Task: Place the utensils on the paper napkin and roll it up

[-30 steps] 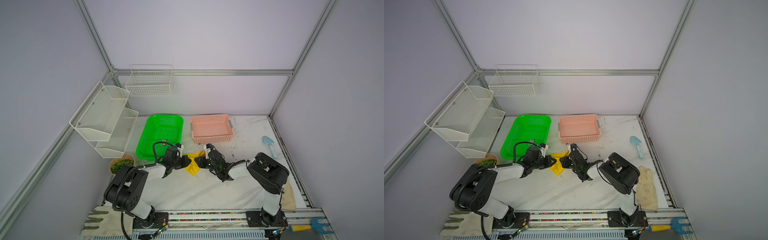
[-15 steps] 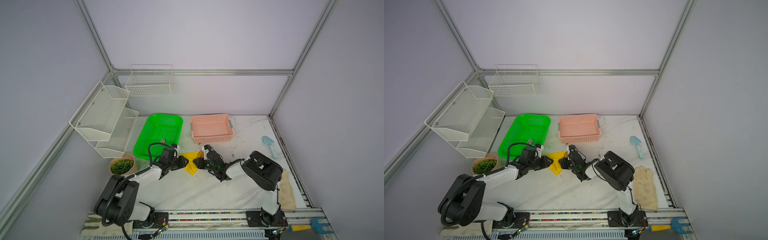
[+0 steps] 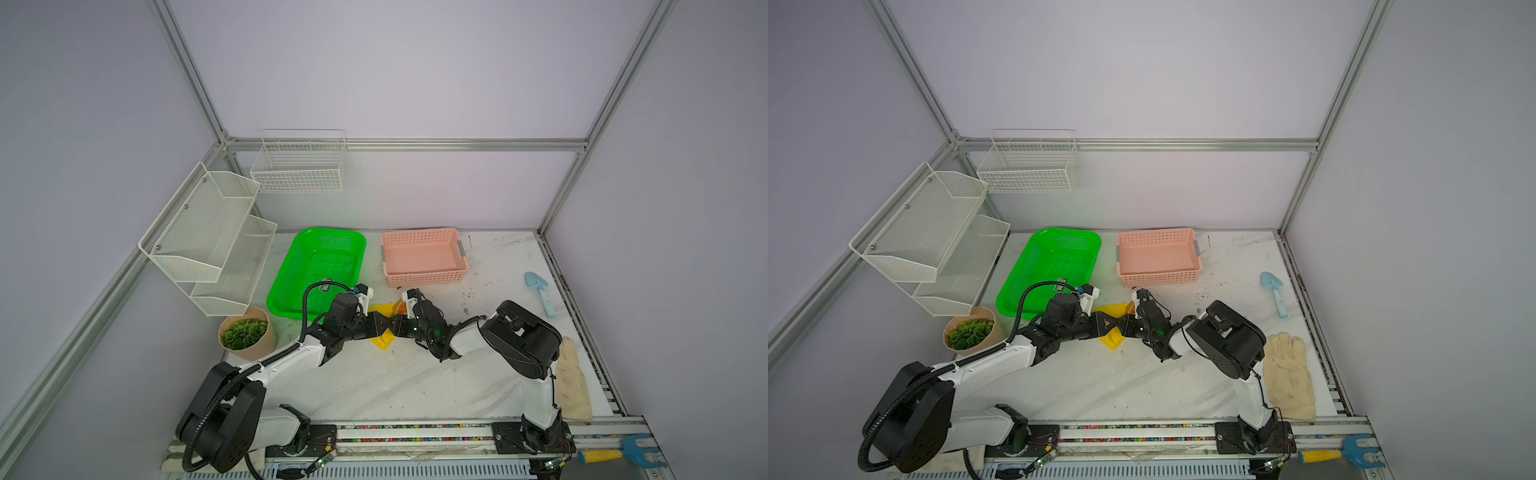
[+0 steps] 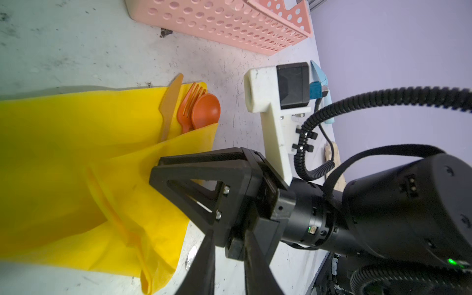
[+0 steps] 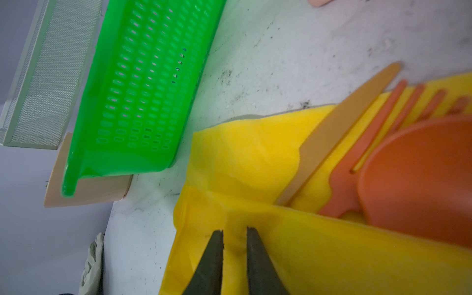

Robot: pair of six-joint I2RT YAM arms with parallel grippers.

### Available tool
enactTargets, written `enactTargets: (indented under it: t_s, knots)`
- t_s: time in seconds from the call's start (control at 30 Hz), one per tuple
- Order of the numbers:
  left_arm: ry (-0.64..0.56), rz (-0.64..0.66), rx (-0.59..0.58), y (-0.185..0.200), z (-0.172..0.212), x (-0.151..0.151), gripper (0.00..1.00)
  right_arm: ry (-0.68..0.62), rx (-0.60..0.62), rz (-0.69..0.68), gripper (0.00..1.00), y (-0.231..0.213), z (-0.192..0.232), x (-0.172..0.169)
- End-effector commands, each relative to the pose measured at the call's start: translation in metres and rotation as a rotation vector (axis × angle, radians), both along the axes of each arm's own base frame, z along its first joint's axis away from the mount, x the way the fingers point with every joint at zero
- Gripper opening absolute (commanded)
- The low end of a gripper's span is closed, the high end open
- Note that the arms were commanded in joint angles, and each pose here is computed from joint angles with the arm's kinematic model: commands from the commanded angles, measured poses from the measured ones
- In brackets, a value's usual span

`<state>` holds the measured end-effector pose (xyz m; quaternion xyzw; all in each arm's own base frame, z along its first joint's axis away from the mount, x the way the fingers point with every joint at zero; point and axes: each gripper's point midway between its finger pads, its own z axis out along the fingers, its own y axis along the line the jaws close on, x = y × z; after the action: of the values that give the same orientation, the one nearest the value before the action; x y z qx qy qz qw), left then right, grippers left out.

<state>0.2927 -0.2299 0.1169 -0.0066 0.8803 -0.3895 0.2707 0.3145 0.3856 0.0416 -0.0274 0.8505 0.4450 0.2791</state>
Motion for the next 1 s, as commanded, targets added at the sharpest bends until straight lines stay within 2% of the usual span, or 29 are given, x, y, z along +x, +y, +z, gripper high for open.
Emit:
enactTargets:
  t_s: [0.0,0.37,0.6,0.97]
  knots:
    - [-0.010,-0.021,-0.042,-0.007,-0.005,-0.002,0.19,0.022,0.006,0.002,0.22,0.001,-0.005,0.000]
    - [0.068,0.019,0.026,0.006,-0.048,-0.010,0.06,0.033,0.015,0.001,0.21,0.000,-0.004,0.001]
    - [0.144,0.034,0.086,0.015,-0.083,-0.017,0.05,0.037,0.020,0.005,0.21,0.001,-0.003,0.001]
    - [0.175,0.086,0.119,0.036,-0.100,-0.014,0.04,0.033,0.024,0.011,0.21,0.001,0.000,0.000]
